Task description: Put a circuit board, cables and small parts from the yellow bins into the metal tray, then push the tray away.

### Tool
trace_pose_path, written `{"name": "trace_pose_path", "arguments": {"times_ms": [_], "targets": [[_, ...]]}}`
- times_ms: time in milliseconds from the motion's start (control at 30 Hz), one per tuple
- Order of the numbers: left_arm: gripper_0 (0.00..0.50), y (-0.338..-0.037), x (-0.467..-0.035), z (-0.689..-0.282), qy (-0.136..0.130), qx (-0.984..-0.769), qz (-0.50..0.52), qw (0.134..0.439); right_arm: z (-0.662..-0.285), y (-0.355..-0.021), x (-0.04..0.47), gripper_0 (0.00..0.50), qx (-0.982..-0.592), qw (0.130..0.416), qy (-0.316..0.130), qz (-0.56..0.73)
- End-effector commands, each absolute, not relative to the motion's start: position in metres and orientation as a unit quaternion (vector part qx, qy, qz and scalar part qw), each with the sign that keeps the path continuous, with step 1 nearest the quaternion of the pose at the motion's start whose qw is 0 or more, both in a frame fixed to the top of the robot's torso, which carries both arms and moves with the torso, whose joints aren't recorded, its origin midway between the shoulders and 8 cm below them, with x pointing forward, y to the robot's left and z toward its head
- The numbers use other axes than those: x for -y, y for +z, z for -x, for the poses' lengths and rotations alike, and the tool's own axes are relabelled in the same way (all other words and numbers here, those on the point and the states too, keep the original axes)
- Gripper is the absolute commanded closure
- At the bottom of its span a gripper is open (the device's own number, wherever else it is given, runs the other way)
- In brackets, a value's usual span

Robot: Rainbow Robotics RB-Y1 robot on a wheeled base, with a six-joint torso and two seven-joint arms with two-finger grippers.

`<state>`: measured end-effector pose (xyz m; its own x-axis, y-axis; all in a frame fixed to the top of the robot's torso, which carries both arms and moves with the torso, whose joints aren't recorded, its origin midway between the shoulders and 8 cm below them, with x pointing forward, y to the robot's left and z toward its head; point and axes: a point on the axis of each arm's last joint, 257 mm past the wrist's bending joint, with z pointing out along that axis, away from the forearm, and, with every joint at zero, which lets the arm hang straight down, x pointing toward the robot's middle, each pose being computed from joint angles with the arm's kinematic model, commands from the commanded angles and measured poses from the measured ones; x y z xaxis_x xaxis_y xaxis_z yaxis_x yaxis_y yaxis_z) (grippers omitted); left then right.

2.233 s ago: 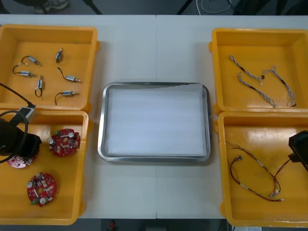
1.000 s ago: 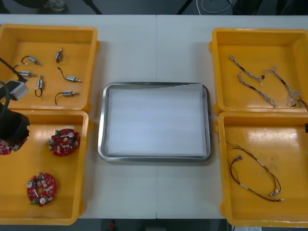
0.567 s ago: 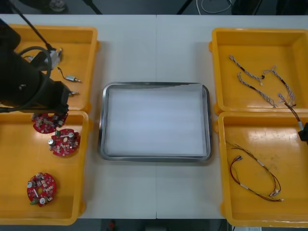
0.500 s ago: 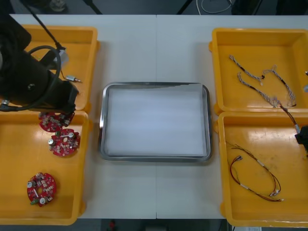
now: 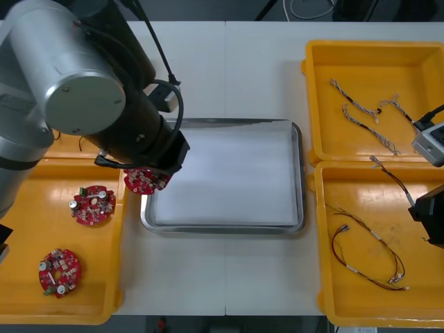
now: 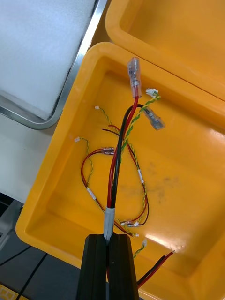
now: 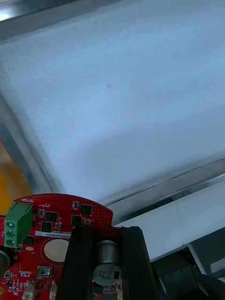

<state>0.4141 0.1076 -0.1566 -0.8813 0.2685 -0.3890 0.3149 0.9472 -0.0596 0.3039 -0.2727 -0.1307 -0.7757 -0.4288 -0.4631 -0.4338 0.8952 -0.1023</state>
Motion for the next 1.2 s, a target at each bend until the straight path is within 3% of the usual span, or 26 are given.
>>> {"name": "trace_pose_path", "arguments": {"times_ms": [33, 400, 733, 800, 833, 867, 900, 1200], "targets": [[0.500, -0.164, -0.071, -0.419, -0.060, -0.967, -0.144, 0.202, -0.302, -0.124, 0.270, 0.500, -0.930, 0.247, -0.016, 0.272], [0.500, -0.225, -0.044, -0.436, -0.053, -0.963, -0.166, 0.208, -0.308, -0.121, 0.274, 0.500, -0.926, 0.257, -0.028, 0.274], [0.494, -0.243, -0.043, -0.444, -0.043, -0.961, -0.171, 0.215, -0.310, -0.121, 0.273, 0.500, -0.926, 0.261, -0.025, 0.271], [0.288, -0.244, -0.043, -0.444, -0.043, -0.961, -0.170, 0.215, -0.310, -0.121, 0.273, 0.500, -0.926, 0.263, -0.026, 0.270], [0.138, -0.244, -0.044, -0.444, -0.042, -0.961, -0.168, 0.214, -0.311, -0.121, 0.273, 0.500, -0.926, 0.263, -0.027, 0.270], [0.025, -0.244, -0.045, -0.444, -0.043, -0.961, -0.167, 0.214, -0.311, -0.121, 0.273, 0.500, -0.926, 0.264, -0.026, 0.269], [0.000, -0.244, -0.045, -0.444, -0.043, -0.961, -0.167, 0.214, -0.311, -0.121, 0.273, 0.500, -0.926, 0.264, -0.026, 0.269], [0.000, -0.231, -0.049, -0.441, -0.041, -0.963, -0.159, 0.214, -0.312, -0.121, 0.273, 0.500, -0.925, 0.265, -0.027, 0.271]]}}
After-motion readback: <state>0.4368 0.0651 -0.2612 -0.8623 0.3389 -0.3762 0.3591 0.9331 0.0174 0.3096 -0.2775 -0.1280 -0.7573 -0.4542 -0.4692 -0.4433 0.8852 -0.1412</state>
